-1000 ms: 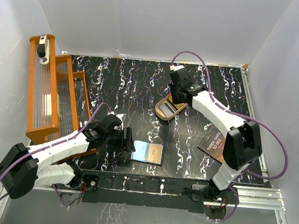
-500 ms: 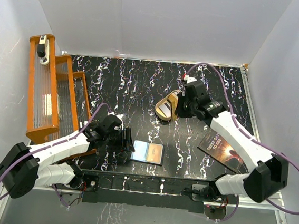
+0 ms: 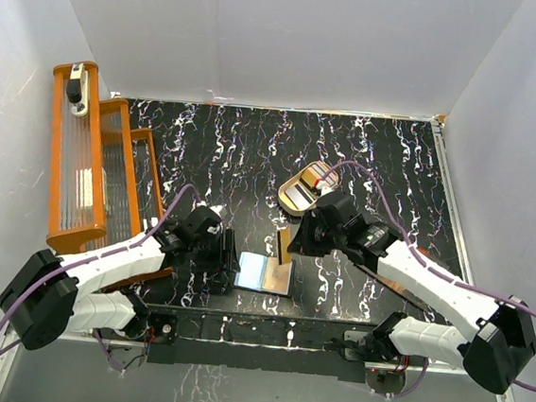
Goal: Put the credit cards into the card holder
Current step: Insert the credit card into the card holder.
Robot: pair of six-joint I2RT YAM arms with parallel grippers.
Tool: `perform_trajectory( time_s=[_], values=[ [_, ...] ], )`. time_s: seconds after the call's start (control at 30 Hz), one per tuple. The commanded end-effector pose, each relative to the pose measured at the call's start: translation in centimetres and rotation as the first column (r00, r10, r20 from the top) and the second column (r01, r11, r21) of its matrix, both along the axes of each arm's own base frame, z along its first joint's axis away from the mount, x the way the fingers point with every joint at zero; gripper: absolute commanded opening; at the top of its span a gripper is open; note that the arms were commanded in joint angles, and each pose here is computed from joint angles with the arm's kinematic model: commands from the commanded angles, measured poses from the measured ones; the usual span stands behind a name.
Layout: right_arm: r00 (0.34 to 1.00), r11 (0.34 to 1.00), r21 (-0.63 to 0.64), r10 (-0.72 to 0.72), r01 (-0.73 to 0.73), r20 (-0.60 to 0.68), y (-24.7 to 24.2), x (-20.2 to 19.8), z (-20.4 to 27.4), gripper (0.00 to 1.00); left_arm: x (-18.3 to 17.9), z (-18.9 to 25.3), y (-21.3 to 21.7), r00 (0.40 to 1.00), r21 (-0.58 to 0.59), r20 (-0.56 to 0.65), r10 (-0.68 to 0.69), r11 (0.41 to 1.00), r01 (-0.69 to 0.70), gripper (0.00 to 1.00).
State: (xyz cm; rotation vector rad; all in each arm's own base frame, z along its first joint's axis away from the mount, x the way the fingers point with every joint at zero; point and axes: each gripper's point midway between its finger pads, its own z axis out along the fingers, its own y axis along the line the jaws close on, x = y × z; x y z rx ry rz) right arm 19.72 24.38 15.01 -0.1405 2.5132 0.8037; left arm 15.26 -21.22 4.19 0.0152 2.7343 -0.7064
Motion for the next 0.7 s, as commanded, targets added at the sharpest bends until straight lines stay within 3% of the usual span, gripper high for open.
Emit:
perform_trajectory(
  time_s=[0.0,0.5,0.67],
  values=[
    [1.000,0.990,0.136,-0.023,0.023,-0.006,2.4,-0.4,0.4,0.00,0.8,-0.2,-0.1,1.000,0.008,0.025,0.003,1.000,-0.003,0.56],
    [0.996,0.980,0.193,-0.032,0.049,-0.088,4.0,-2.1,-3.9,0.00,1.3,-1.6,-0.4,1.000,0.050,0.004,-0.013,0.999,0.013,0.51],
    [0.993,0.982,0.176,-0.056,0.073,-0.100,3.5,-2.2,-5.9,0.00,1.0,-1.8,-0.5,1.000,0.027,-0.008,-0.009,1.000,0.010,0.36]
  ],
)
